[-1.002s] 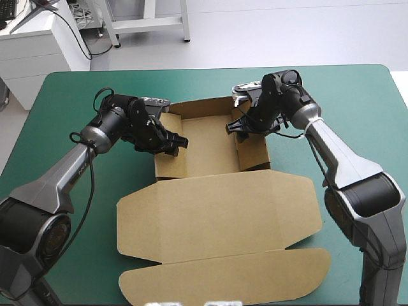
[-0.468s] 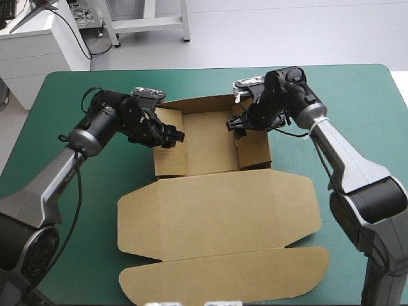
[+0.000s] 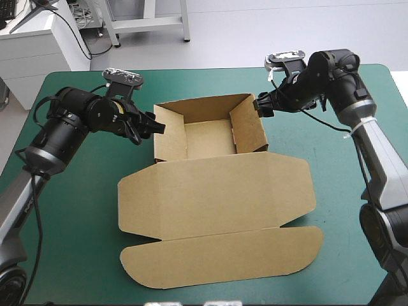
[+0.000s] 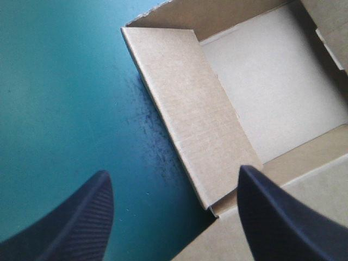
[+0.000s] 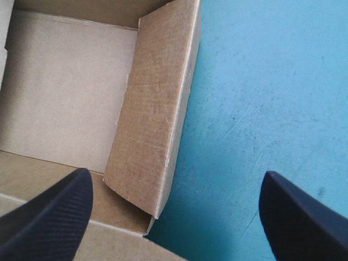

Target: Fold the box

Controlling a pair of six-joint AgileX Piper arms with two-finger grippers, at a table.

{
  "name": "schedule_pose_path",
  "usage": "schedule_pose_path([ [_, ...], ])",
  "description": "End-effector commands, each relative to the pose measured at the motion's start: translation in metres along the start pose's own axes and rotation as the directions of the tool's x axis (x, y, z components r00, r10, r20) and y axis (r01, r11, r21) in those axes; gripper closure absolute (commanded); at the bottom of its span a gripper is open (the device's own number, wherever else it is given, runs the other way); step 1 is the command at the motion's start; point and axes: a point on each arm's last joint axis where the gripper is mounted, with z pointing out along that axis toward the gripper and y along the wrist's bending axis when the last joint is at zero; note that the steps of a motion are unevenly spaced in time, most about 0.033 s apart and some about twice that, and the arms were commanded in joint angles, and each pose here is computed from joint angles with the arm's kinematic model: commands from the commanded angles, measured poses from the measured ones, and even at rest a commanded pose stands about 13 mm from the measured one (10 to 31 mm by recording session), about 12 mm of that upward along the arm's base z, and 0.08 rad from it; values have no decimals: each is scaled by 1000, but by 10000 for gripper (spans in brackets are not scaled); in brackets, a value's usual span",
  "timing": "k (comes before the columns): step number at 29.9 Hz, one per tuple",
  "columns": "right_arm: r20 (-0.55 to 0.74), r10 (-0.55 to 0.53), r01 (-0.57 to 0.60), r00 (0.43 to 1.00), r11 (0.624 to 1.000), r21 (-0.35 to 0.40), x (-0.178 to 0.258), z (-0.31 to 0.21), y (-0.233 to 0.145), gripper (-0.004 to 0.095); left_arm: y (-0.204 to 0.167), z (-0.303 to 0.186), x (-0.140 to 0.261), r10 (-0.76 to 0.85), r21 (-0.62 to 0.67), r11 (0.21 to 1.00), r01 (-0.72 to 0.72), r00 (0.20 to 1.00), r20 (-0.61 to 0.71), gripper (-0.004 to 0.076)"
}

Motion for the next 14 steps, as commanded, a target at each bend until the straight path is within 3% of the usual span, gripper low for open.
schedule_pose_path([
  [1,136,-36,38,990,999,-15,0,-55,7,142,0,-49,-3,9,2,1000,-9,991,136,347],
  [8,162,-61,64,985,998,-11,4,-72,10,142,9,-73,19,57,-78,996,-51,996,74,732],
  [14,149,-59,64,987,998,-27,3,-65,10,145,8,-62,52,79,-57,995,-80,997,-17,732],
])
